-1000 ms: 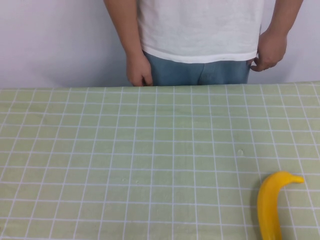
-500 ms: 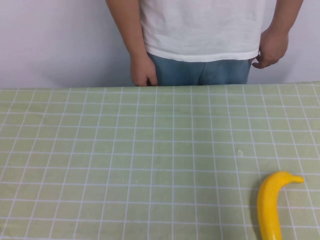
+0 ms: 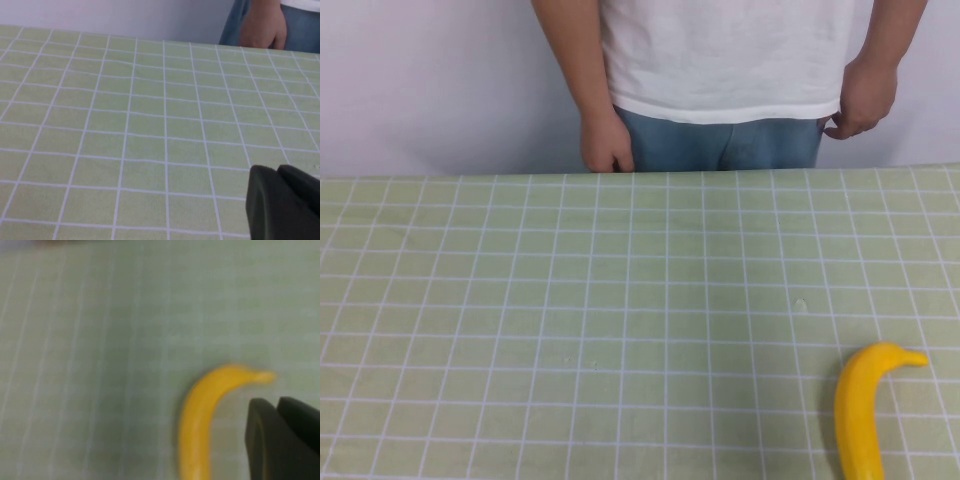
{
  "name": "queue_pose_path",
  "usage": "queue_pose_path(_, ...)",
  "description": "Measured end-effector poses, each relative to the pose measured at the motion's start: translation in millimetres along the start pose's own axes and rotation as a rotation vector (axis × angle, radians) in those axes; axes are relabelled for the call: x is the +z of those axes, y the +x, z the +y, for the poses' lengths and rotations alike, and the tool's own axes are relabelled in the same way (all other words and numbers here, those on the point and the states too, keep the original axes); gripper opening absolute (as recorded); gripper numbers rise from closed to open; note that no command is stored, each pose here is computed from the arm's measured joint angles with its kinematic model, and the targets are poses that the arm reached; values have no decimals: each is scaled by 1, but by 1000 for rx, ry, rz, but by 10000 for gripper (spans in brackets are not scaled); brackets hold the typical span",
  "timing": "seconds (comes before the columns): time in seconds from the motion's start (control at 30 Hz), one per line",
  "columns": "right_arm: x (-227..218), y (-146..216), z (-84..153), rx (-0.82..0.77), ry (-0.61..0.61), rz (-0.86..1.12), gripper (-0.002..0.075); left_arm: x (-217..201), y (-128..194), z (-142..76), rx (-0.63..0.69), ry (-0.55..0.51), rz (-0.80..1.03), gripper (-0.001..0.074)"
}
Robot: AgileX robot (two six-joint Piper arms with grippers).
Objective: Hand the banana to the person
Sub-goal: Pick up the banana
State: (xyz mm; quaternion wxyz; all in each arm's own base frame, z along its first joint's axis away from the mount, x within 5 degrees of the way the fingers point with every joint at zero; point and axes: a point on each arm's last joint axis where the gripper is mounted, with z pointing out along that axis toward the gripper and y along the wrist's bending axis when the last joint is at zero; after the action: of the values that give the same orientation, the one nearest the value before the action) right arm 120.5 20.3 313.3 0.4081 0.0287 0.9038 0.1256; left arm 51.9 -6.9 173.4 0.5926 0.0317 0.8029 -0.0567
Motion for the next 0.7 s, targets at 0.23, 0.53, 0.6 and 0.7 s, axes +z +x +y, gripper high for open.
queue_pose_path(0.23, 66, 11, 24, -44, -140, 397, 163, 0, 0, 0, 0, 0, 0, -4)
queue_pose_path(0.53, 139, 47, 45, -71, -43, 720, 433, 0, 0, 0, 0, 0, 0, -4)
queue_pose_path(0.6, 152, 51, 43, -73, -10, 739, 439, 0, 0, 0, 0, 0, 0, -4)
queue_pose_path(0.7, 169, 54, 41, -71, 18, 737, 443, 0, 0, 0, 0, 0, 0, -4)
